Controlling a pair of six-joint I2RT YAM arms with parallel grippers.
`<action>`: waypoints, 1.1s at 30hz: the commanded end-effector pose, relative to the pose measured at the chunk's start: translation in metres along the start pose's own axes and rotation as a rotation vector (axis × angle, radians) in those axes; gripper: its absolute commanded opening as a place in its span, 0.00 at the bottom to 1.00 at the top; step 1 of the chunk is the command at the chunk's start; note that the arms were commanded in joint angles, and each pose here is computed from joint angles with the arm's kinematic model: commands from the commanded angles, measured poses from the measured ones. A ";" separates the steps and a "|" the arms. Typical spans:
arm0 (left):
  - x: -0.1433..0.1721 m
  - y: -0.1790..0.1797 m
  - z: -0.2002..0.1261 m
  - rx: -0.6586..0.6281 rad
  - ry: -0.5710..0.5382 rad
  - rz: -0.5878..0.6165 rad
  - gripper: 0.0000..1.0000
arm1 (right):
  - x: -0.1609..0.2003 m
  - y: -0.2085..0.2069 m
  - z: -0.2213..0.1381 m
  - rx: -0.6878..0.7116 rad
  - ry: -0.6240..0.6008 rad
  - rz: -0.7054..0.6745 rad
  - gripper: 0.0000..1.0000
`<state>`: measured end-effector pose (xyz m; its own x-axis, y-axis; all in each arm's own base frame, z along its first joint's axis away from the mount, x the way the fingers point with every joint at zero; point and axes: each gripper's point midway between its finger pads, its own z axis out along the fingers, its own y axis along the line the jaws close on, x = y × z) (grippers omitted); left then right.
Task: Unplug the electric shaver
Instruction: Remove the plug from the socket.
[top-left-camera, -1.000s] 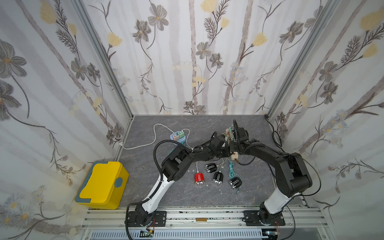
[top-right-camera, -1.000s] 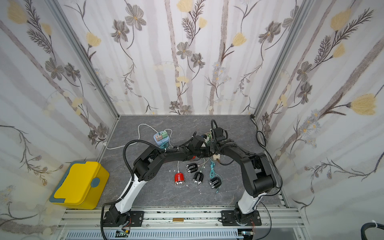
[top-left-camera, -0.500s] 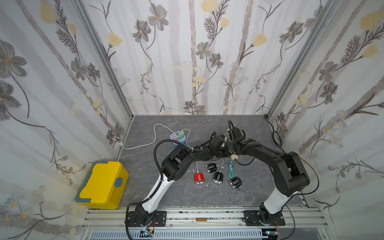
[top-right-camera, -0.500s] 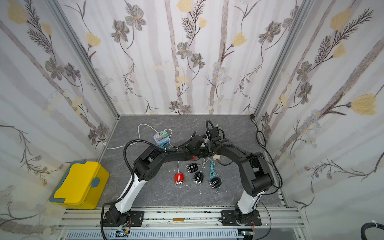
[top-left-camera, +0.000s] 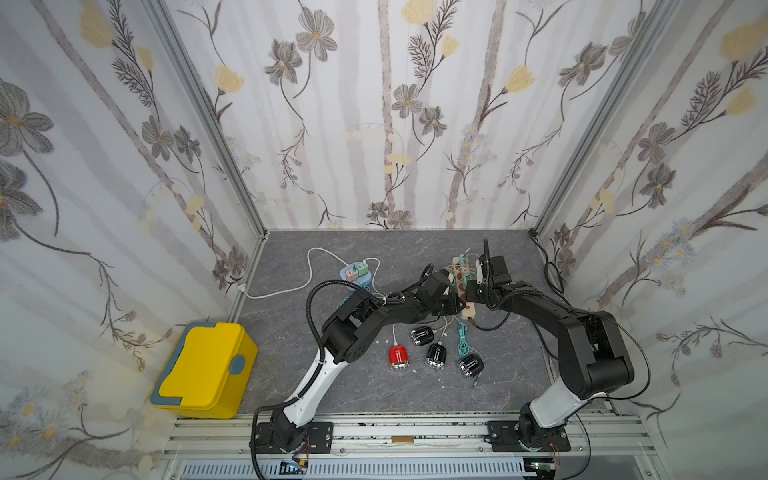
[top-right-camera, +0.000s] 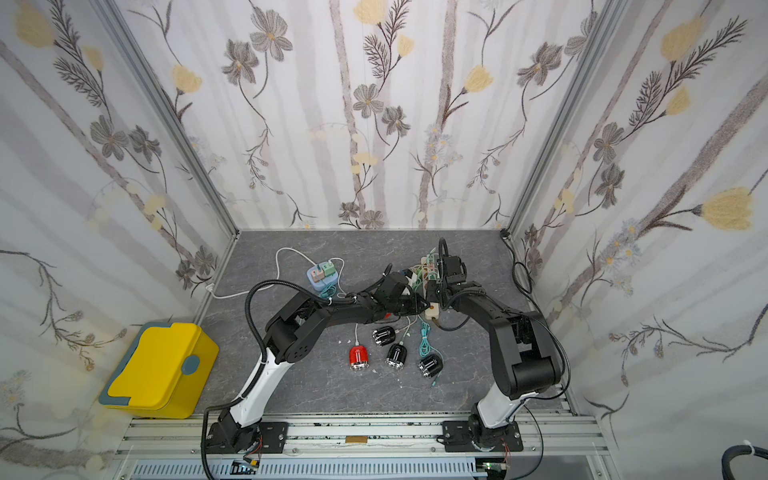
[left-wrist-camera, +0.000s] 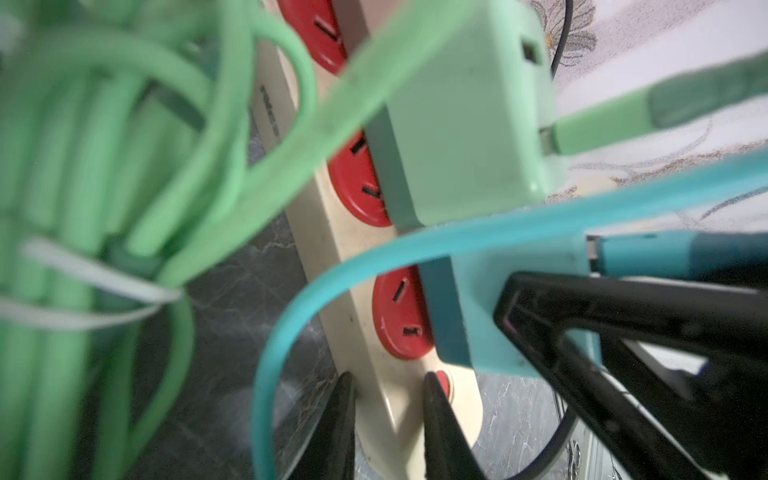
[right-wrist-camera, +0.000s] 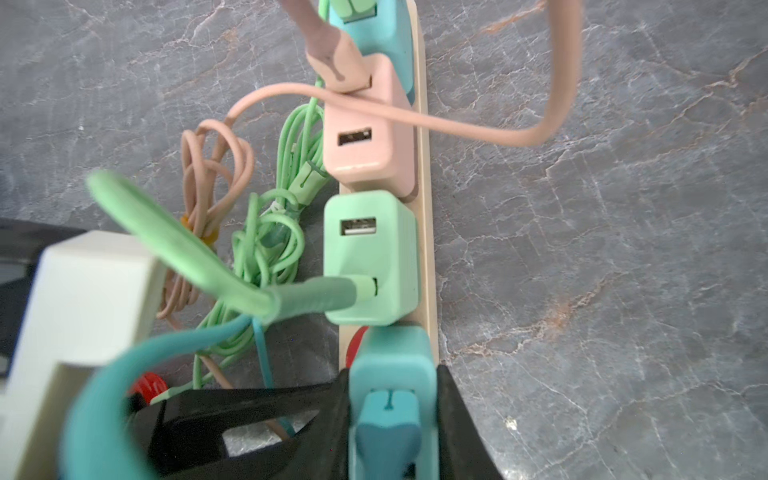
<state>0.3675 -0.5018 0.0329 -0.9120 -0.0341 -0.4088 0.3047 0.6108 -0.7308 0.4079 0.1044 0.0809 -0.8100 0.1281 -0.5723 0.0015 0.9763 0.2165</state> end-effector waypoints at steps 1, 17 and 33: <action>0.028 0.054 -0.003 -0.207 0.083 -0.042 0.22 | -0.014 0.035 -0.005 -0.190 -0.028 0.021 0.04; 0.029 0.054 -0.004 -0.210 0.085 -0.041 0.22 | -0.009 0.027 0.015 0.014 -0.037 -0.102 0.24; 0.029 0.054 -0.004 -0.209 0.082 -0.042 0.21 | -0.006 0.020 0.028 -0.047 -0.030 -0.092 0.34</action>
<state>0.3744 -0.4973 0.0340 -0.9024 -0.0598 -0.4266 0.2980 0.6285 -0.7185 0.4259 0.1177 0.0644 -0.7978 0.0542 -0.6005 -0.0584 0.9843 0.1664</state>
